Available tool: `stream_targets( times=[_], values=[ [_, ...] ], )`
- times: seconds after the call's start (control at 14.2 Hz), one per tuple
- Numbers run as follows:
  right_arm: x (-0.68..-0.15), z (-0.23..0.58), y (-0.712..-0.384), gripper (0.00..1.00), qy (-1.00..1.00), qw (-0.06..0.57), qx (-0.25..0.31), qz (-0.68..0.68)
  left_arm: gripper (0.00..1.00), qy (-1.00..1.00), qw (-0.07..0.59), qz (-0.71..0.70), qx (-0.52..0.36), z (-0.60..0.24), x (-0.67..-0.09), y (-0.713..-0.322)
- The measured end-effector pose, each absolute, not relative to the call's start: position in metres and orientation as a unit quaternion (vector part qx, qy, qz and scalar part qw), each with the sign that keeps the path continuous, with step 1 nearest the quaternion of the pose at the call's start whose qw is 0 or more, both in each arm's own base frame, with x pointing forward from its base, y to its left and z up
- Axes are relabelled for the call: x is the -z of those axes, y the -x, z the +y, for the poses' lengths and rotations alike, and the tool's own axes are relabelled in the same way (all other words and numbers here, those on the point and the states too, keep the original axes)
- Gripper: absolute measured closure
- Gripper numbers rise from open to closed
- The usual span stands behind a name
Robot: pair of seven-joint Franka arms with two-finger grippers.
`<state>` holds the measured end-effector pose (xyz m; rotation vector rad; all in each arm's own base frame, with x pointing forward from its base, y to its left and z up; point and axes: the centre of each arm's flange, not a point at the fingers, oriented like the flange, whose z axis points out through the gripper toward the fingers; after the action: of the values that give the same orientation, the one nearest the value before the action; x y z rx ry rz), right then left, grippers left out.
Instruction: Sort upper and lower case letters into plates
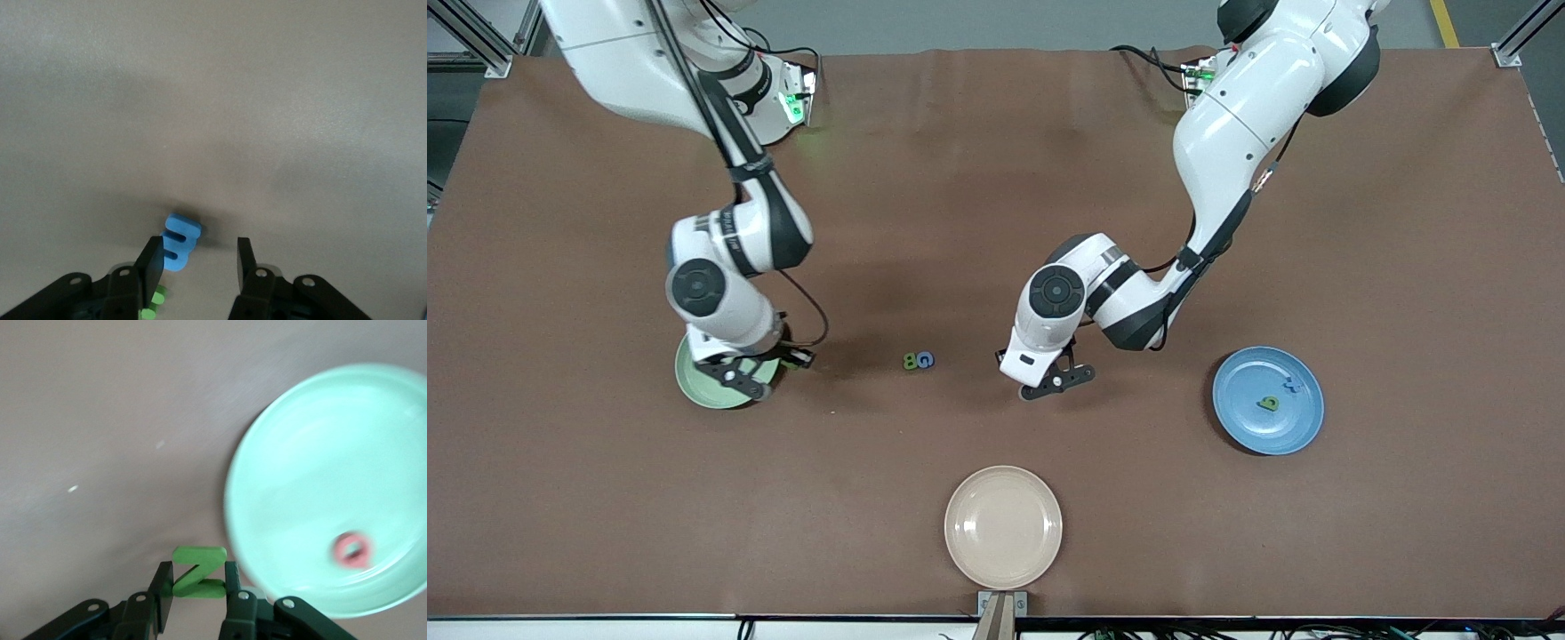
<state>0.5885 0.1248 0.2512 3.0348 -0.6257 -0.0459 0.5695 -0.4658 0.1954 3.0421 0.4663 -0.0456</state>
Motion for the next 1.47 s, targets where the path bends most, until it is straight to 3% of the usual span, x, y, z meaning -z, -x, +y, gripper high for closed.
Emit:
stream_targets(
  times=[0.21, 0.49, 0.91, 1.19, 1.33, 1.47],
  values=[
    [-0.239, 0.084, -0.575, 0.64, -0.981, 0.022, 0.025, -0.194, 0.47, -0.99, 0.026, 0.137, 0.011, -0.459, -0.192, -0.574],
    [-0.207, 0.087, -0.547, 0.64, -0.982, 0.016, 0.016, -0.185, 0.47, -0.992, 0.024, 0.124, 0.012, -0.458, -0.189, -0.574],
    [-0.206, 0.084, -0.547, 0.64, -0.982, 0.016, 0.014, -0.188, 0.49, -0.993, 0.02, 0.117, 0.019, -0.461, -0.179, -0.569],
    [-0.203, 0.076, -0.548, 0.65, -0.981, 0.016, 0.013, -0.195, 0.59, -0.993, 0.019, 0.117, 0.021, -0.461, -0.176, -0.569],
    [-0.2, 0.075, -0.548, 0.64, -0.98, 0.016, 0.014, -0.196, 0.7, -0.993, 0.02, 0.117, 0.02, -0.461, -0.177, -0.57],
    [-0.2, 0.075, -0.548, 0.53, -0.98, 0.016, 0.013, -0.196, 0.7, -0.992, 0.021, 0.122, 0.015, -0.456, -0.181, -0.576]
  ],
)
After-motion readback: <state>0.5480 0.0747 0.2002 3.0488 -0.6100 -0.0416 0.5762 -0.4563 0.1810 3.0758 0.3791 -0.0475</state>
